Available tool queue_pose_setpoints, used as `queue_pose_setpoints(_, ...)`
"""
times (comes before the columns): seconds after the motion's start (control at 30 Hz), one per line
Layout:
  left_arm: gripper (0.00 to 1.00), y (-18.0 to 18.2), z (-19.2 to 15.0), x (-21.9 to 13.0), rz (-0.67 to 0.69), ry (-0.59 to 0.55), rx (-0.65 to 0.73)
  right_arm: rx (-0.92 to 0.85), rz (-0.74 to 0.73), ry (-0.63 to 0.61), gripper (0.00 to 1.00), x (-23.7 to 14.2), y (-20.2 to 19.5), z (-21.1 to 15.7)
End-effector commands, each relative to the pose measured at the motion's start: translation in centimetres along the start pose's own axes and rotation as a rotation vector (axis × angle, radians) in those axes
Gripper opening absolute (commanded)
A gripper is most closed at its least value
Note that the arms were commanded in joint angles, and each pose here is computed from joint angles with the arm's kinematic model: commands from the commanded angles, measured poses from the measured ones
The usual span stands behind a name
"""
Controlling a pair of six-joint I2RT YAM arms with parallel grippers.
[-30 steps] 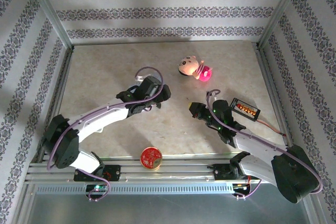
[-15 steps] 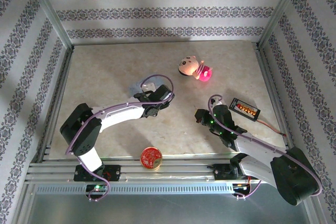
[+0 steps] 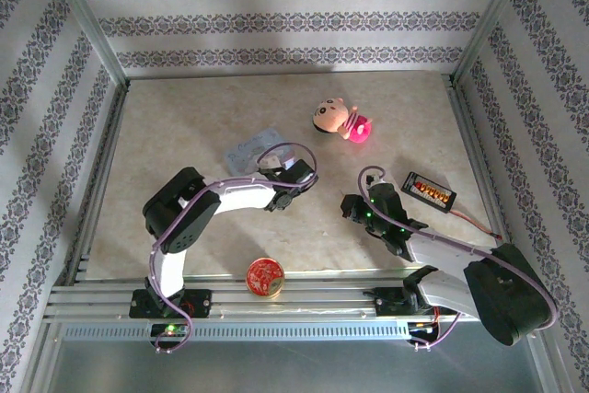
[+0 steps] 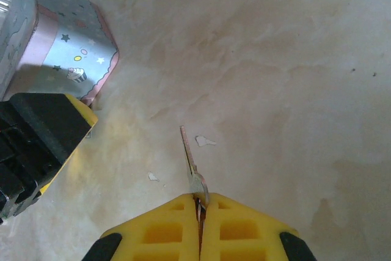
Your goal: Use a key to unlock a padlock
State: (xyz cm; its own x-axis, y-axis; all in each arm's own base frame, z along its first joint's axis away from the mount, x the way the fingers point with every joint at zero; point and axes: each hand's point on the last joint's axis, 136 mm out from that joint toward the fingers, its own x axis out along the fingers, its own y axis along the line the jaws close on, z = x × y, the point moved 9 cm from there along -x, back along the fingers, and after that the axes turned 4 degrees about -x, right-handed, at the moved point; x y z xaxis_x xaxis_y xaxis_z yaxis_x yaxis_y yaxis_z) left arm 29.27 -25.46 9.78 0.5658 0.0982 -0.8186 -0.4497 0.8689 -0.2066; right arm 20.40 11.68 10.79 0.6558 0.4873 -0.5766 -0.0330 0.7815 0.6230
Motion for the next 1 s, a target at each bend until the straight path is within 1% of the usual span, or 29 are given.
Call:
queue_pose_setpoints(0.0,0.66,-0.3,0.7,-0.2,0.038,-0.056,0.0,-0.027,0.036,-0.045,0.0,0.1,1.1,1.3)
queue_pose_setpoints(0.17,0.73,-0.1,2.1,0.4,0.094,-0.096,0.009,-0.025,0.055,-0.041,0.0,0.4,1.3,1.5)
queue_pose_setpoints(0.3,0.73,0.2,2.6,1.0,0.16,-0.107,0.01,-0.023,0.064,-0.035,0.0,0.8,1.5,1.6)
queue_pose_setpoints(0.4,0.67,0.8,2.7,1.1,0.228,-0.109,0.018,-0.022,0.069,-0.033,0.0,0.9,1.6,1.6)
queue_pose_setpoints(0.47,0.64,1.1,2.6,1.1,0.247,-0.103,0.026,-0.02,0.076,-0.034,0.0,0.9,1.7,1.7)
queue_pose_setpoints(0.5,0.62,1.1,2.5,1.1,0.242,-0.099,0.026,-0.02,0.076,-0.031,0.0,1.0,1.7,1.7)
queue_pose_setpoints(0.53,0.59,1.2,2.4,1.2,0.233,-0.092,0.026,-0.02,0.079,-0.032,0.0,1.0,1.7,1.7)
queue_pose_setpoints(0.57,0.54,1.1,2.3,1.2,0.217,-0.087,0.028,-0.019,0.08,-0.033,0.0,1.0,1.7,1.7)
queue_pose_setpoints(0.6,0.51,1.0,2.2,1.3,0.203,-0.083,0.025,-0.019,0.08,-0.033,0.0,1.0,1.7,1.7)
queue_pose_setpoints(0.8,0.48,0.0,2.0,1.7,0.108,-0.062,0.024,-0.018,0.087,-0.025,0.0,1.2,1.7,1.5)
queue_pose_setpoints(0.97,0.36,-0.2,1.9,1.9,0.105,-0.04,0.024,-0.029,0.115,0.015,0.0,1.8,2.0,1.1)
